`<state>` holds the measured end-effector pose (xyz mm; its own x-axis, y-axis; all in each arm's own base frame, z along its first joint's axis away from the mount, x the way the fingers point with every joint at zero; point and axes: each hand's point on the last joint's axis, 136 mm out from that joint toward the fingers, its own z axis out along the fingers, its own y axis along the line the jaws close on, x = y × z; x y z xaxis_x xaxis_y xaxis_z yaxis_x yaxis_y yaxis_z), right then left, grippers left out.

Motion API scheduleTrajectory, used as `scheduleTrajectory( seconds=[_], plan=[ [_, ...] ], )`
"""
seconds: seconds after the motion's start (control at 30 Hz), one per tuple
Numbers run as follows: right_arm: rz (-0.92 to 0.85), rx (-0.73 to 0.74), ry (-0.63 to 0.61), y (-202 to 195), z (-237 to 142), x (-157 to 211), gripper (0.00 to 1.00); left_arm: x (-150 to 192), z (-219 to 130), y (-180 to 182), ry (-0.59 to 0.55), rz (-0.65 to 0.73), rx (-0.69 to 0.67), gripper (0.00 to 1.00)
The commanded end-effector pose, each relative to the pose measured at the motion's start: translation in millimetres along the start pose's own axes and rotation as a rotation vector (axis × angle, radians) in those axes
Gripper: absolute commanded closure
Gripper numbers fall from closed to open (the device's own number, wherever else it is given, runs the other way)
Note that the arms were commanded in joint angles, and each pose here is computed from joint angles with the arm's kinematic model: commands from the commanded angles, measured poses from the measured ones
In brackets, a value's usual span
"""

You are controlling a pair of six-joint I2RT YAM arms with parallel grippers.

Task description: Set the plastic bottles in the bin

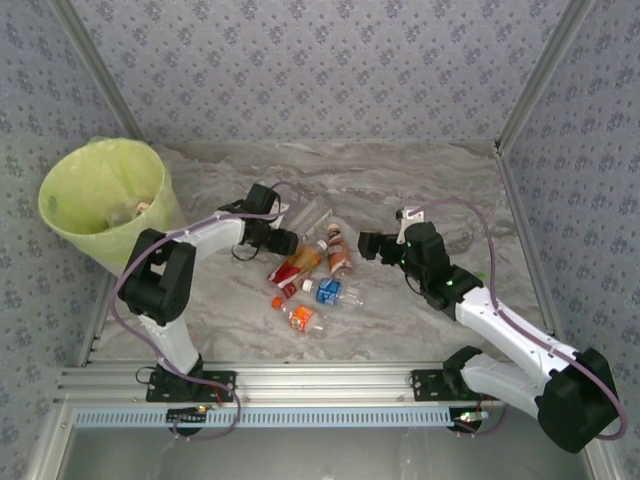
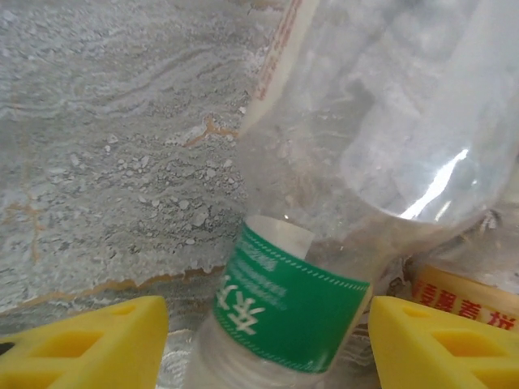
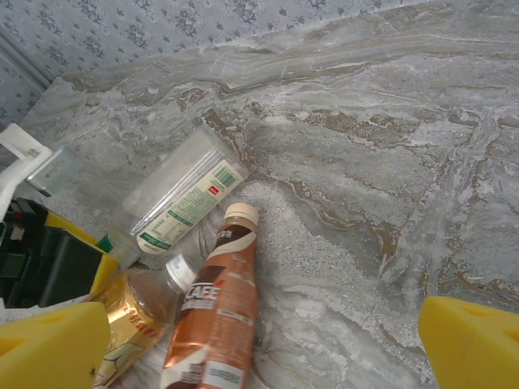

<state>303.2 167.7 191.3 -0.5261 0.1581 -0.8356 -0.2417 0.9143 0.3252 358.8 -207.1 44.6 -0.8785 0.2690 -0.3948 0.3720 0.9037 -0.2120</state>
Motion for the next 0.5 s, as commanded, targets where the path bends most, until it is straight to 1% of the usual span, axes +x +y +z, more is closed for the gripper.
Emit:
scheduleTrajectory(
  seconds=[0.0, 0.13, 0.27, 0.47],
  plan=[
    [-0.02, -0.004, -0.001, 3, -2, -3, 0.0, -7, 9, -3, -0.01, 0.017, 0.019, 0.35],
    [-0.028, -0.01, 0.007, 6, -1, -3, 0.0, -7, 19, -1, 0.001, 0.01, 0.021, 0.38],
    [-0.029, -0.017, 0.017, 8, 1, -3, 0.0, -13, 17, -1, -0.021, 0.016, 0.011, 0.51],
    [-0.025, -0.011, 0.032, 7, 4, 2, 0.0, -20, 0, 1, -0.07, 0.017, -0.019, 0.63]
  ],
)
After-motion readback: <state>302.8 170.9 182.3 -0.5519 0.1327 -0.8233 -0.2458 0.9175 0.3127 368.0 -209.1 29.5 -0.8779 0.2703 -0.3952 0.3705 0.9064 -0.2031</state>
